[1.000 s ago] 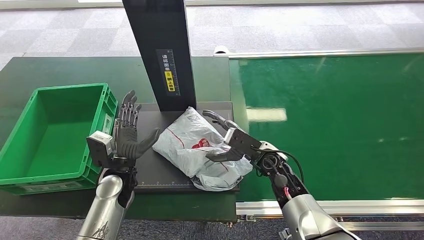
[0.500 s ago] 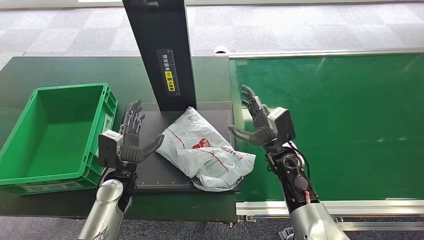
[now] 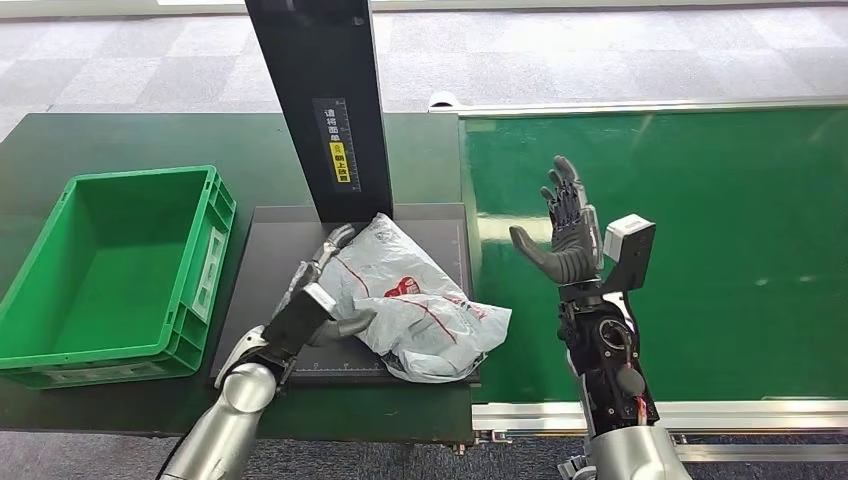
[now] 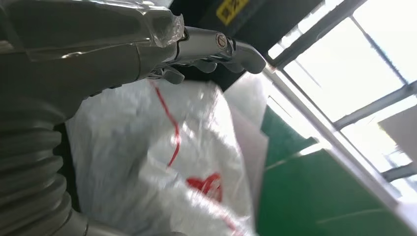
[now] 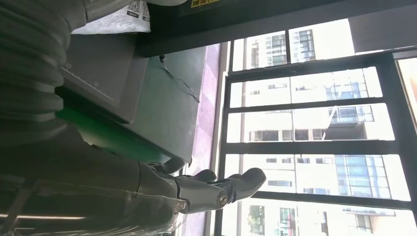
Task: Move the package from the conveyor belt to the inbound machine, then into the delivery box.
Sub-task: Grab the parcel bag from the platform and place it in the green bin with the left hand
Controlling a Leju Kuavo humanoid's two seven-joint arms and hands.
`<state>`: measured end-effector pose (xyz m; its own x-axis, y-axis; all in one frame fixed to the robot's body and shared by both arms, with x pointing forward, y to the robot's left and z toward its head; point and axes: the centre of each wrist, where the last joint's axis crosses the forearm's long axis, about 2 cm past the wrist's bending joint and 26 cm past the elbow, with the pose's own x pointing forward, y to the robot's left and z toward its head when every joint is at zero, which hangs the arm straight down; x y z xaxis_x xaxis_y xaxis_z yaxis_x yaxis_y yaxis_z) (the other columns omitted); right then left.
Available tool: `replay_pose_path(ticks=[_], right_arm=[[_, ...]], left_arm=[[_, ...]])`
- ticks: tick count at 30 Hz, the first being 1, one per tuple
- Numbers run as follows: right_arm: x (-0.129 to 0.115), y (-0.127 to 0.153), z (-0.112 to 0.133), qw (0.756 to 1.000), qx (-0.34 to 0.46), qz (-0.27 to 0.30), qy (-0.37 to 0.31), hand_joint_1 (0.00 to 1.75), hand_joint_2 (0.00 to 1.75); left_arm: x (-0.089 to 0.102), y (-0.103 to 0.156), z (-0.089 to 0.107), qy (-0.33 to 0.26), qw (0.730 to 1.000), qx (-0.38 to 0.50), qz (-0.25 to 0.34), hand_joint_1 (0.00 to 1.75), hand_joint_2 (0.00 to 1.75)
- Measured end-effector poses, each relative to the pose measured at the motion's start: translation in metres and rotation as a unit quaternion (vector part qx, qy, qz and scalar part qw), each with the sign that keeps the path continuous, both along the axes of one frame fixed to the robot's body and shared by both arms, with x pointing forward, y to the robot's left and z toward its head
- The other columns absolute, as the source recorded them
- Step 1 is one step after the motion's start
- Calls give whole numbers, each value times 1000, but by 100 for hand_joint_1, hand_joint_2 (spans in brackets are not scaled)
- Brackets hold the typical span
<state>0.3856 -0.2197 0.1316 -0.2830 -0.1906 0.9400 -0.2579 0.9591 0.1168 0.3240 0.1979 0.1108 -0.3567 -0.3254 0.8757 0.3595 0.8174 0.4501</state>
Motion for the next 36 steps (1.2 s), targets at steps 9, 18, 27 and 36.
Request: replay_pose_path(ticks=[9,18,27,36], right_arm=[[-4,-1,-3,1000,-11,-2,27,0,175],[-4,7,-7,996,-76,35,40,0,175],[-3,14,-16,986,-111,70,98,0,175],[-1,10,-23,984,-116,73,115,0,175]], left_arm=[[6,-14,-21,33,992,118,-7,0,175],[17,-9,-23,69,979,188,36,127,175],[23,1,-26,68,982,162,64,175,175],[22,13,-20,-18,984,97,148,175,175]])
